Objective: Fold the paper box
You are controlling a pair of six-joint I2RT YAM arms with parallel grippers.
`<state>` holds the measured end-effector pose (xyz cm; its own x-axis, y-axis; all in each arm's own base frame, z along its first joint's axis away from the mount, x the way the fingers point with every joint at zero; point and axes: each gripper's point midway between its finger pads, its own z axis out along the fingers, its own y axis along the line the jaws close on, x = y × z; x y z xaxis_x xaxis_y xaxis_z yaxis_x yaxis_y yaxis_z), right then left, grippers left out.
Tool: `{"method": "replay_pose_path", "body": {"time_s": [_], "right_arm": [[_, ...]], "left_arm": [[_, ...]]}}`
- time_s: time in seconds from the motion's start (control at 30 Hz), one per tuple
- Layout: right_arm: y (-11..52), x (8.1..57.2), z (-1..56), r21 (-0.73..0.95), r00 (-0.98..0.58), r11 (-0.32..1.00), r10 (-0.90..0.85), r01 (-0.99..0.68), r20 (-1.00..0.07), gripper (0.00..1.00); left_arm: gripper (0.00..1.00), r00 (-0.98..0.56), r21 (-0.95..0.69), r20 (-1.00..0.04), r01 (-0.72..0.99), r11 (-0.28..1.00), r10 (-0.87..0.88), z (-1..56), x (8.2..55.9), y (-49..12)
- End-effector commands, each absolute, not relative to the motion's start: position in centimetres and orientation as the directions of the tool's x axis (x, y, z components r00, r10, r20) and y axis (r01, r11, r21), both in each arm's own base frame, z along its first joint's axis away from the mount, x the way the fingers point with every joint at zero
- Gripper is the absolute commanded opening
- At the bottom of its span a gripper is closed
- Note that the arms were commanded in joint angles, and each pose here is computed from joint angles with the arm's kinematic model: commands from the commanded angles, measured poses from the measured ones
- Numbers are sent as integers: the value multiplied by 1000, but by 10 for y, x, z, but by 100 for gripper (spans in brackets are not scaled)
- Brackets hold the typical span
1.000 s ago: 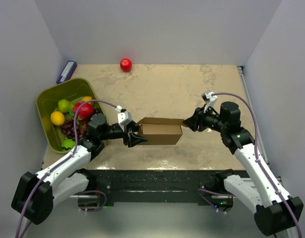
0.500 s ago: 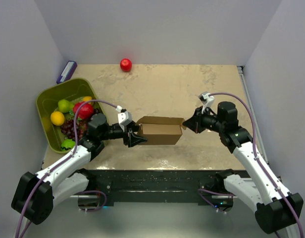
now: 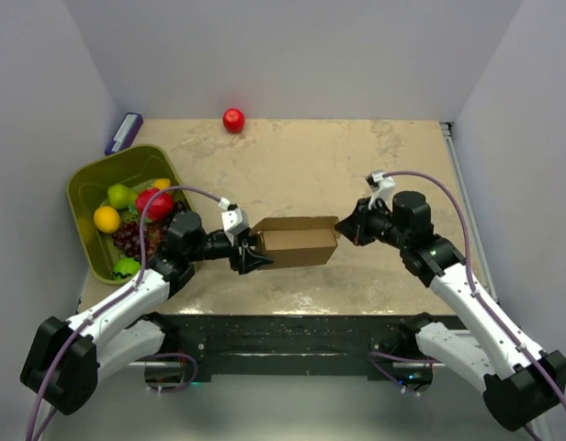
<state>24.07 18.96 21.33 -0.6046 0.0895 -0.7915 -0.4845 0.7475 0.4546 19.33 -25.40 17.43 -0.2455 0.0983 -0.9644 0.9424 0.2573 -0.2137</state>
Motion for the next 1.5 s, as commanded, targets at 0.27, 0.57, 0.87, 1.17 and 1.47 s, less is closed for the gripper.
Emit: {"method": "replay_pose_path", "body": {"time_s": [0.27,0.57,0.87,1.17,1.47], "right_arm": [[195,222,197,551,-646,721,189,-420,-740,0],[190,227,195,563,-622,736,250,-375,-742,0],[167,245,200,483,-525,818,275,-313,-806,0],[152,246,170,430,-492,858,257,-280,-832,0],[147,241,157,402,-491,871,228,-284,-841,0]], "left_arm": [[26,-231,-205,-971,934,291,60,184,205,-258],[26,-246,-220,-969,917,333,37,179,213,-261],[26,-177,-146,-982,938,313,70,164,228,-283],[26,-118,-80,-986,953,292,115,136,242,-312],[36,-85,-7,-972,942,336,220,103,256,-306]]}}
